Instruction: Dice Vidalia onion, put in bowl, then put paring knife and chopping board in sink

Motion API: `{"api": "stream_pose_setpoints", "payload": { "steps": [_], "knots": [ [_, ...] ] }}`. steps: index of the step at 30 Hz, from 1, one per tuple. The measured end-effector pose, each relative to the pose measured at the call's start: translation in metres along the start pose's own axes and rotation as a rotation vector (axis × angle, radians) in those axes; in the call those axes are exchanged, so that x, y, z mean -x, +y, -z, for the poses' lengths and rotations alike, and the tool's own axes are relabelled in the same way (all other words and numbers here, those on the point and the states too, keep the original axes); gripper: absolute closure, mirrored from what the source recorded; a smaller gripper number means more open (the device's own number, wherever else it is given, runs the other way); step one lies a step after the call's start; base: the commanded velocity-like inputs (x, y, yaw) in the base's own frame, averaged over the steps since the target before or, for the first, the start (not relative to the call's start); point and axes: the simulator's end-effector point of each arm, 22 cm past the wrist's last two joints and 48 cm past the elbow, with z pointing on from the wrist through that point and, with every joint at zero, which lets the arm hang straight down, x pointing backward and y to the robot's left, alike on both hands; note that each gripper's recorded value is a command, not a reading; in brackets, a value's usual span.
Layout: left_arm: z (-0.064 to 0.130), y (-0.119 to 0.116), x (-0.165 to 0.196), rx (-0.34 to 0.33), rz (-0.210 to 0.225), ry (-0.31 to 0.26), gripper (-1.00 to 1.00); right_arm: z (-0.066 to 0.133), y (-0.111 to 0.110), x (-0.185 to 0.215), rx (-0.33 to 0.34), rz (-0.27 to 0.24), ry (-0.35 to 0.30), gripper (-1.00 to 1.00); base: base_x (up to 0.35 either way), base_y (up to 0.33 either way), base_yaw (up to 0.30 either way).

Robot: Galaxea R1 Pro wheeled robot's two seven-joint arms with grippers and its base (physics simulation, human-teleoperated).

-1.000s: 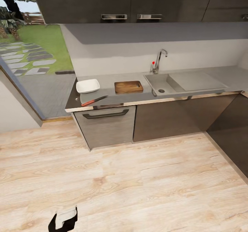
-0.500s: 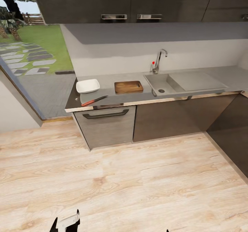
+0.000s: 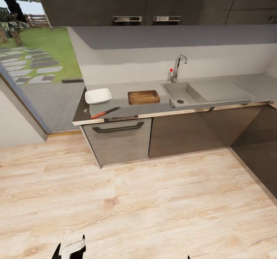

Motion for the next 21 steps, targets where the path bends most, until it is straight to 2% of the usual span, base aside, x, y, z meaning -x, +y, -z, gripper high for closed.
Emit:
{"api": "stream_pose_setpoints", "payload": {
  "steps": [10, 16, 21],
  "knots": [
    [-0.0001, 0.0002, -0.0008, 0.000, -0.001, 0.004, -1.00, 0.0004, 0.0001, -0.0017, 0.000, 0.001, 0.003, -1.00, 0.000, 0.000, 0.000],
    [0.0004, -0.0009, -0.0098, -0.002, -0.010, 0.045, -1.00, 0.0006, 0.0009, -0.0018, 0.000, 0.000, 0.004, -1.00, 0.000, 0.000, 0.000],
    [0.0001, -0.0014, -0.0088, -0.003, -0.010, 0.046, -1.00, 0.0016, 0.0003, -0.0043, -0.002, 0.001, 0.008, -1.00, 0.000, 0.000, 0.000]
  ]
}}
